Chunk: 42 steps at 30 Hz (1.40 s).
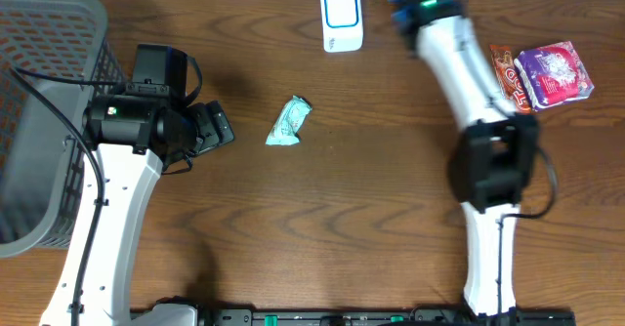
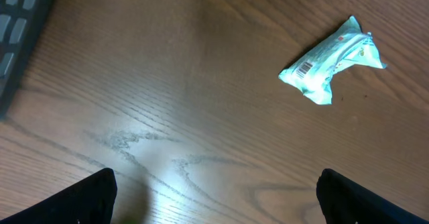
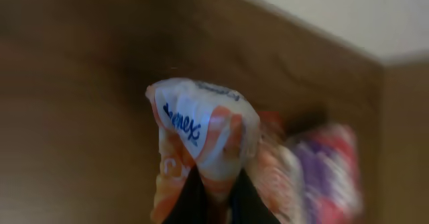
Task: Scan the item barcode
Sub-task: 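Carry the Kleenex pack right and set it beside the snack bar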
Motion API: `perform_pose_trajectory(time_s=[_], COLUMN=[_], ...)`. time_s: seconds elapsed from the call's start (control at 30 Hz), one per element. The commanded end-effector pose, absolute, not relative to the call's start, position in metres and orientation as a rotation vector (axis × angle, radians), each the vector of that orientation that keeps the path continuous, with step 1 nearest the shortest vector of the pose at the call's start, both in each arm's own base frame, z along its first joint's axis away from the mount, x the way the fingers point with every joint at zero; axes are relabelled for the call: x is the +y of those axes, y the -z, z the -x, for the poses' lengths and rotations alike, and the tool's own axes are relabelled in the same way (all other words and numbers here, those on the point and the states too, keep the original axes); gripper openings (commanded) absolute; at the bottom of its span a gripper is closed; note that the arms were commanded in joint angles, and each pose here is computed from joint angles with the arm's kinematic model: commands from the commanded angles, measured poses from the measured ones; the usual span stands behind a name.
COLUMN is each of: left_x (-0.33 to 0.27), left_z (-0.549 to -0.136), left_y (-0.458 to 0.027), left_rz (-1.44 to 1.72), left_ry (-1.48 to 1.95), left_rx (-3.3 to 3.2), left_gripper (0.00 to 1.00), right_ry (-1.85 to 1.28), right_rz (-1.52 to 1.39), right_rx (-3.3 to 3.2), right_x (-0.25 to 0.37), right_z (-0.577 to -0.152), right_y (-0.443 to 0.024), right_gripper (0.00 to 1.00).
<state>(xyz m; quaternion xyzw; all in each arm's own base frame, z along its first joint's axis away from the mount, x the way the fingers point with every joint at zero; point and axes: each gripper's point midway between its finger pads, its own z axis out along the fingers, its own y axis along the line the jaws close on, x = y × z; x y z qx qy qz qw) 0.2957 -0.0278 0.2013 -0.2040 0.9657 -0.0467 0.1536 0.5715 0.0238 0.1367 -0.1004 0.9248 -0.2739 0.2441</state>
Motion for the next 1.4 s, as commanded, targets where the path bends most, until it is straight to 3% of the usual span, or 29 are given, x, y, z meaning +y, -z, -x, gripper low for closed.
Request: perform_pose_trajectory(time_s=[0.0, 0.23, 0.4, 0.47, 0.57, 0.9, 0.93, 0.97, 1.0, 1.2, 1.37], left_x=[-0.024, -0.024, -0.024, -0.024, -0.024, -0.024, -0.024, -0.024, -0.024, -0.024, -0.024], left_z=[-0.295, -0.295, -0.295, -0.295, -0.295, -0.295, -0.295, -0.295, -0.295, -0.295, -0.295], left_y=[-0.202, -0.202, -0.202, -0.202, -0.202, -0.202, -0.202, -0.202, -0.202, -0.202, -0.202], left_rz=[0.585, 0.585, 0.585, 0.585, 0.585, 0.585, 0.585, 0.585, 0.585, 0.585, 0.585], left_ry=[0.116, 0.116, 0.116, 0.116, 0.116, 0.116, 0.116, 0.116, 0.116, 0.116, 0.116], left_rx=[2.764, 2.764, 2.764, 2.764, 2.764, 2.764, 2.764, 2.764, 2.764, 2.764, 2.764], left_gripper=[0.95, 0.95, 0.95, 0.95, 0.95, 0.95, 0.95, 0.95, 0.95, 0.95, 0.95], right_ry=[0.839, 0.587, 0.57, 0.572, 0.583, 0.608, 0.605, 0.598, 0.59, 0.355, -0.284], right_rz=[0.227, 0.126, 0.049, 0.015, -0.064, -0.187, -0.187, -0.182, -0.179, -0.079, 0.15], right_rx=[2.585, 2.781, 2.862, 2.878, 2.887, 2.779, 2.756, 2.737, 2.717, 2.636, 2.624], right_x=[-0.04, -0.094, -0.127, -0.137, -0.151, -0.153, -0.15, -0.146, -0.142, -0.09, 0.018], right_z=[-0.555, -0.53, -0.509, -0.504, -0.497, -0.499, -0.501, -0.501, -0.502, -0.505, -0.495], right_y=[-0.155, -0.114, -0.086, -0.078, -0.074, -0.117, -0.127, -0.136, -0.145, -0.192, -0.205], right_gripper=[0.01, 0.01, 0.02, 0.1, 0.4, 0.48, 0.56, 0.76, 0.86, 0.92, 0.94])
